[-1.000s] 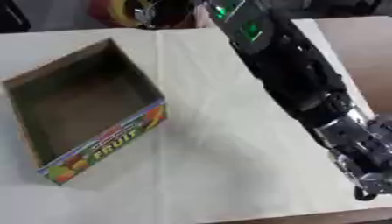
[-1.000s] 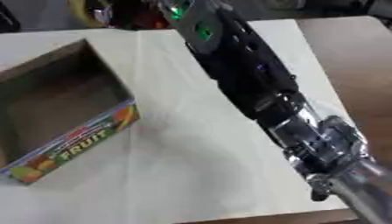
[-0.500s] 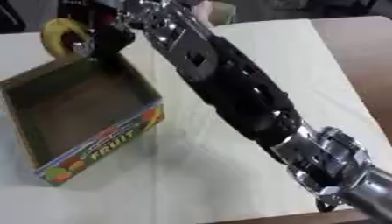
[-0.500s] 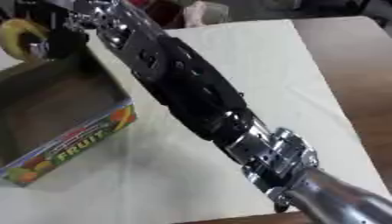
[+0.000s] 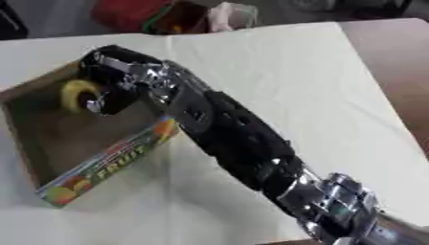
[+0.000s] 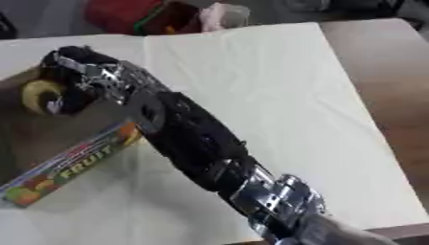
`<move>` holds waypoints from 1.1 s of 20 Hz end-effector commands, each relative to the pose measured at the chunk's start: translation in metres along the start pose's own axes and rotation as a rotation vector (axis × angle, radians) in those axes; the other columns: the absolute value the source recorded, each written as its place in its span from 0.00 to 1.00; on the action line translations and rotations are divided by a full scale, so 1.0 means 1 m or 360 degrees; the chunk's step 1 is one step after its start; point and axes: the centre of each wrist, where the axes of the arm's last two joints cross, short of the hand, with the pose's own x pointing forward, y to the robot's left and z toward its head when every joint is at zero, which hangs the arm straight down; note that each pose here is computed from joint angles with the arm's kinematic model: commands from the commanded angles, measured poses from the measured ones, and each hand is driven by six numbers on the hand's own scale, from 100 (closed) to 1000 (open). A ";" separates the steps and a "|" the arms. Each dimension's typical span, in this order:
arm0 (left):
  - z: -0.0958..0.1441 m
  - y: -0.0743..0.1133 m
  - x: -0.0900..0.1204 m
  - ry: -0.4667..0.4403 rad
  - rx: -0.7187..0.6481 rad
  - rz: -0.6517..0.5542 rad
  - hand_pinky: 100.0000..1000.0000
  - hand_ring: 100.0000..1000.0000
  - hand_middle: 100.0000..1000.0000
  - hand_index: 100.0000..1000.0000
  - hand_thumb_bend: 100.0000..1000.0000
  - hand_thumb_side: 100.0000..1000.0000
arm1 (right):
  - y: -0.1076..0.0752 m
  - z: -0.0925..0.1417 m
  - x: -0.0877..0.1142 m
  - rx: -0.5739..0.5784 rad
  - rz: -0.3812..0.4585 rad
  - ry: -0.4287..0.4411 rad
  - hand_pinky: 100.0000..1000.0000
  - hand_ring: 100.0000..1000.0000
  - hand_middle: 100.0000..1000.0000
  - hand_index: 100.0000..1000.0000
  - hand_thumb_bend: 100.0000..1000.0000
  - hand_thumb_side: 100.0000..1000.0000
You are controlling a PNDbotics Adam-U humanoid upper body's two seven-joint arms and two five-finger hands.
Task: Pick up objects on the table and place them in the box.
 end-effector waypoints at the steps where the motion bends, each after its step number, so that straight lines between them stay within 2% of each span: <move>1: -0.006 -0.001 0.007 -0.0047 0.0000 0.0028 0.23 0.38 0.36 0.53 0.00 0.81 | -0.001 -0.004 0.006 0.0014 0.0104 -0.0034 0.59 0.63 0.45 0.63 0.00 0.00; 3: -0.006 -0.001 0.007 -0.0043 -0.0001 0.0025 0.23 0.38 0.36 0.53 0.00 0.81 | 0.002 -0.004 0.004 0.0060 0.0136 -0.0035 0.62 0.67 0.52 0.70 0.00 0.00; 4: -0.006 0.000 0.007 -0.0043 -0.0001 0.0024 0.23 0.38 0.36 0.53 0.00 0.81 | 0.004 -0.004 0.004 0.0088 0.0152 -0.0038 0.65 0.69 0.58 0.77 0.00 0.05; 6: -0.006 0.000 0.007 -0.0045 -0.0001 0.0024 0.23 0.38 0.36 0.53 0.00 0.81 | 0.005 -0.005 0.004 0.0142 0.0190 -0.0053 0.69 0.74 0.70 0.86 0.00 0.19; 8: -0.006 0.000 0.007 -0.0042 -0.0002 0.0022 0.23 0.38 0.36 0.53 0.00 0.81 | 0.005 -0.006 0.003 0.0198 0.0234 -0.0063 0.72 0.77 0.75 0.85 0.00 0.23; 10: -0.006 0.000 0.006 -0.0038 0.0000 0.0016 0.23 0.38 0.36 0.53 0.00 0.81 | 0.006 -0.007 0.000 0.0260 0.0282 -0.0057 0.74 0.80 0.79 0.89 0.00 0.35; 13: -0.005 0.001 0.006 -0.0033 0.0000 0.0010 0.23 0.38 0.36 0.53 0.00 0.81 | -0.002 -0.006 -0.004 0.0314 0.0314 -0.0062 0.77 0.82 0.82 0.93 0.02 0.47; 14: -0.005 0.001 0.006 -0.0030 0.0001 0.0007 0.23 0.38 0.36 0.53 0.00 0.81 | -0.008 -0.005 -0.004 0.0315 0.0310 -0.0070 0.77 0.82 0.82 0.93 0.04 0.48; 15: -0.005 0.002 0.005 -0.0028 0.0003 0.0006 0.23 0.38 0.36 0.53 0.00 0.81 | -0.016 -0.002 -0.004 0.0303 0.0301 -0.0081 0.78 0.82 0.82 0.93 0.00 0.63; 16: -0.005 0.002 0.005 -0.0027 0.0004 0.0004 0.23 0.38 0.36 0.53 0.00 0.81 | -0.026 0.001 -0.002 0.0266 0.0293 -0.0097 0.78 0.82 0.82 0.93 0.05 0.50; 22: -0.005 0.004 0.004 -0.0024 0.0013 -0.0009 0.23 0.38 0.36 0.53 0.00 0.81 | -0.091 0.029 0.012 -0.0089 0.0308 -0.0240 0.77 0.80 0.80 0.93 0.04 0.54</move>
